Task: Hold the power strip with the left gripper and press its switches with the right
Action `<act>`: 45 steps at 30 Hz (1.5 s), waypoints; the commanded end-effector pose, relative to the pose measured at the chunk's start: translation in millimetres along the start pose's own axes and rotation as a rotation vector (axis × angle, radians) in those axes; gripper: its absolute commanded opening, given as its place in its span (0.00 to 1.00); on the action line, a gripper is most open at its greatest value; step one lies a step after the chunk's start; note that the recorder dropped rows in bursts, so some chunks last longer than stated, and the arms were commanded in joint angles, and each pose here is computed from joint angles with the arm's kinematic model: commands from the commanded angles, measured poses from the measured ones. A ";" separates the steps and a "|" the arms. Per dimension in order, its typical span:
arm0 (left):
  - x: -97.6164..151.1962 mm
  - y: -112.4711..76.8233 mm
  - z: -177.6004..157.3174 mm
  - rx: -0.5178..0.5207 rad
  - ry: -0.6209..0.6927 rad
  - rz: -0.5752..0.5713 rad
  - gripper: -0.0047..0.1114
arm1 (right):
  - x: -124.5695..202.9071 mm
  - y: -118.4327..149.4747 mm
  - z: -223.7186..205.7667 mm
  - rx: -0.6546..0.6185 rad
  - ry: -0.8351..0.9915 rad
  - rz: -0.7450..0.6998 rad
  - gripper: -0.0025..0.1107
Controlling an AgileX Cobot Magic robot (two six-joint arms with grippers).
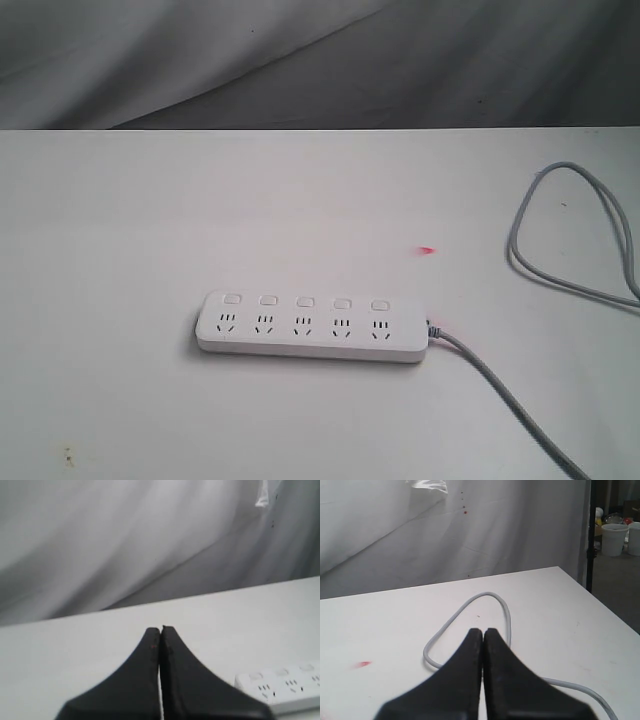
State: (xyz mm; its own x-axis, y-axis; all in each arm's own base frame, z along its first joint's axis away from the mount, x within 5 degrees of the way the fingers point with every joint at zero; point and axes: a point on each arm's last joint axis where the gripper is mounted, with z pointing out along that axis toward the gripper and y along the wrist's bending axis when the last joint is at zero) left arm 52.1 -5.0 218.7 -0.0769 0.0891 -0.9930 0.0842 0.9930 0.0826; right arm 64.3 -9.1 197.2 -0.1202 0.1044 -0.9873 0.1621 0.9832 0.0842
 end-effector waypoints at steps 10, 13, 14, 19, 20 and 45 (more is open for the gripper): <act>33.6 -2.4 4.9 0.009 0.144 -0.008 0.04 | 1.0 -0.7 0.1 0.009 0.000 0.000 0.02; 33.6 -2.4 4.9 0.009 0.144 -0.008 0.04 | 1.0 -0.7 0.1 0.009 0.000 0.000 0.02; 33.6 -2.4 4.9 0.009 0.144 -0.008 0.04 | 1.0 -0.7 0.1 0.009 0.000 0.000 0.02; 33.6 -2.4 4.9 0.009 0.144 -0.008 0.04 | 1.0 -0.7 0.1 0.009 0.000 0.000 0.02; 33.6 -2.4 4.9 0.009 0.144 -0.008 0.04 | 1.0 -0.7 0.1 0.009 0.000 0.000 0.02; 33.6 -2.4 4.9 0.009 0.144 -0.008 0.04 | 0.9 -0.6 0.1 0.008 0.000 0.005 0.02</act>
State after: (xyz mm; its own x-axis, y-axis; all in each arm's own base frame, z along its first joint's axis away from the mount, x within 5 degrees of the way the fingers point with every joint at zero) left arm 54.2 -4.6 185.8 -0.2217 0.1014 -0.9698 0.0919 0.9923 0.0828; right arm 64.3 -9.1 197.2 -0.1202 0.1044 -0.9873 0.1621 0.9832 0.0842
